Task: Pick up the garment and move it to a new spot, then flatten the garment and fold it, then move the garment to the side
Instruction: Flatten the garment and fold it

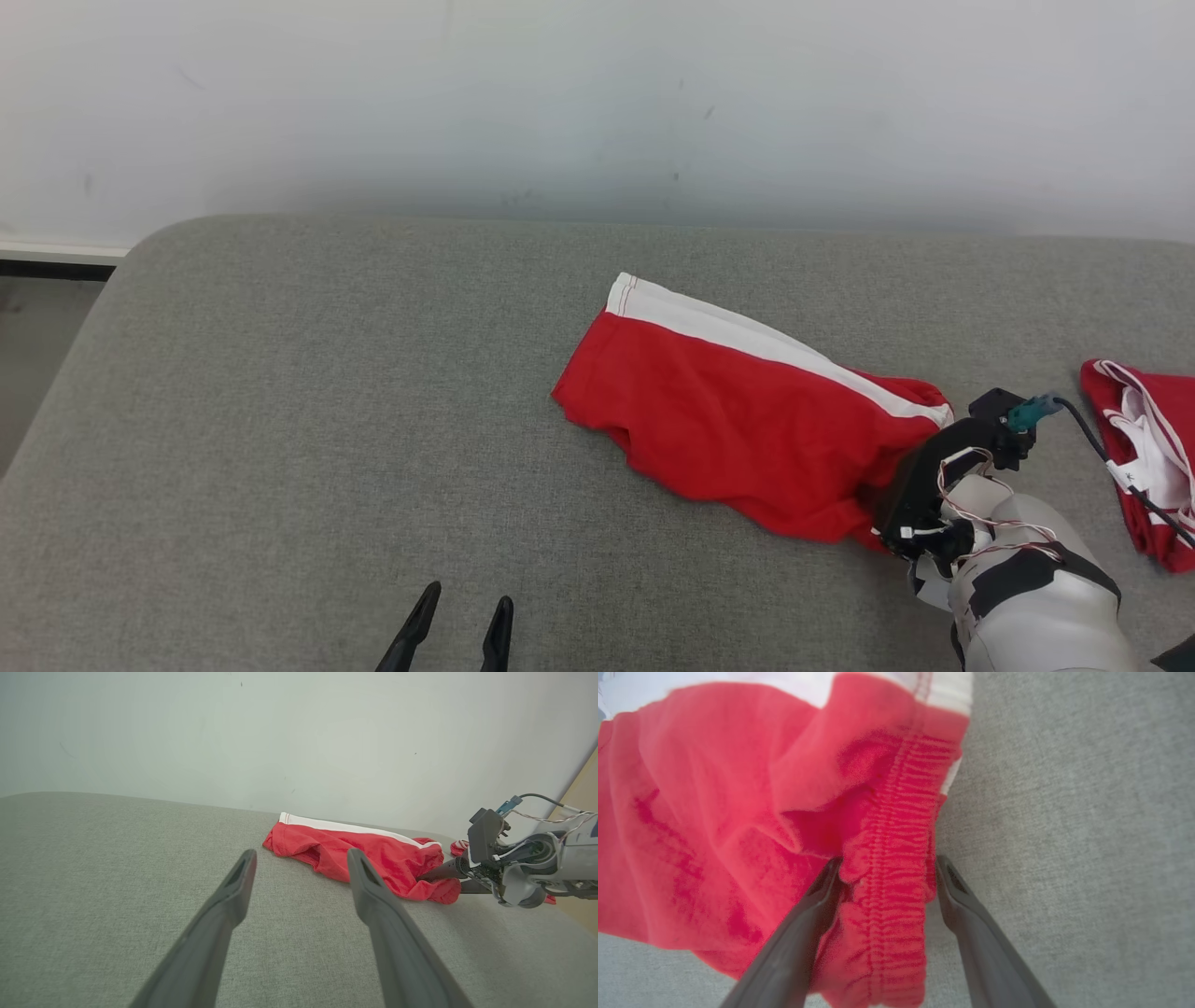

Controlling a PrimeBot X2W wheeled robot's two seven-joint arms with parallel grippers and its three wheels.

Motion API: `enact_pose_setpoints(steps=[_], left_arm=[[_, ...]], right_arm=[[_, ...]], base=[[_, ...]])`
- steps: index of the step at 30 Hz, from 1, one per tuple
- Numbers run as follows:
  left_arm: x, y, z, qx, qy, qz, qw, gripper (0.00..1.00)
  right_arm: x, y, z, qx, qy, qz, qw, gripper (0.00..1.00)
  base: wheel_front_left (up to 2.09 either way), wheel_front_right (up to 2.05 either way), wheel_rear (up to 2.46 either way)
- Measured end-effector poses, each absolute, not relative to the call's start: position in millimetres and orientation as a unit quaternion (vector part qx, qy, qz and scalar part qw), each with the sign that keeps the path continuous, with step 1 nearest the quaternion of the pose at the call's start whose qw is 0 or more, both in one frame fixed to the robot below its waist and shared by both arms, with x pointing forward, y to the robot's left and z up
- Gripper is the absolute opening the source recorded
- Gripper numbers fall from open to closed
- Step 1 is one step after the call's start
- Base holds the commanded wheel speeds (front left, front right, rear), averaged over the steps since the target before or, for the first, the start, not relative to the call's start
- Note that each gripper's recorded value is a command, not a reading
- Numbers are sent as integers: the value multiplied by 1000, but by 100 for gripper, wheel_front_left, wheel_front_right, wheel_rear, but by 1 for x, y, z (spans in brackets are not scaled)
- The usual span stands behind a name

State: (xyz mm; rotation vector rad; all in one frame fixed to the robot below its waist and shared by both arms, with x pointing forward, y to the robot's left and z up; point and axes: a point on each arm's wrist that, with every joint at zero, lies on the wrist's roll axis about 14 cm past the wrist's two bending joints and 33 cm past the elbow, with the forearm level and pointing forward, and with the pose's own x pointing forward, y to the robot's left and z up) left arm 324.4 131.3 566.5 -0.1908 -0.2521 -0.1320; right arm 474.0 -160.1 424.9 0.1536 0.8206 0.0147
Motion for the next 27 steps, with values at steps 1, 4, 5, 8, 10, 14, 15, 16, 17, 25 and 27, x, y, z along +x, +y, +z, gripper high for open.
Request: enact_pose_setpoints(steps=[1, 4, 5, 8, 10, 14, 15, 16, 17, 25, 27], left_arm=[[325, 132, 566, -95, -125, -65, 985, 100], [326, 130, 566, -99, -124, -68, 985, 100], [326, 129, 565, -101, -124, -69, 985, 100], [327, 126, 564, -104, -121, -74, 984, 100], [328, 126, 562, -105, -118, -72, 985, 100], [330, 130, 558, -105, -111, -65, 986, 100], [330, 132, 557, -105, -110, -62, 986, 100], [331, 134, 556, -105, -108, -59, 987, 100], [331, 135, 555, -105, -107, -56, 987, 100], [330, 140, 554, -108, -107, -46, 987, 100], [331, 139, 555, -108, -109, -47, 987, 100]], right_arm=[[474, -163, 425, 75, 399, 2, 914, 100], [471, -175, 424, 72, 404, -14, 912, 100], [472, -176, 424, 76, 406, -15, 911, 100], [472, -179, 422, 70, 411, -20, 909, 100], [474, -178, 421, 75, 415, -22, 907, 100], [480, -172, 418, 74, 422, -16, 903, 100], [483, -170, 419, 73, 421, -13, 904, 100], [485, -168, 418, 72, 424, -10, 903, 100], [486, -166, 417, 72, 424, -8, 903, 100], [489, -155, 418, 54, 418, 7, 907, 0], [489, -159, 421, 50, 414, 3, 909, 0]], base=[[0, 0, 0], [0, 0, 0], [0, 0, 0], [0, 0, 0], [0, 0, 0], [0, 0, 0], [0, 0, 0], [0, 0, 0], [0, 0, 0], [0, 0, 0], [0, 0, 0]])
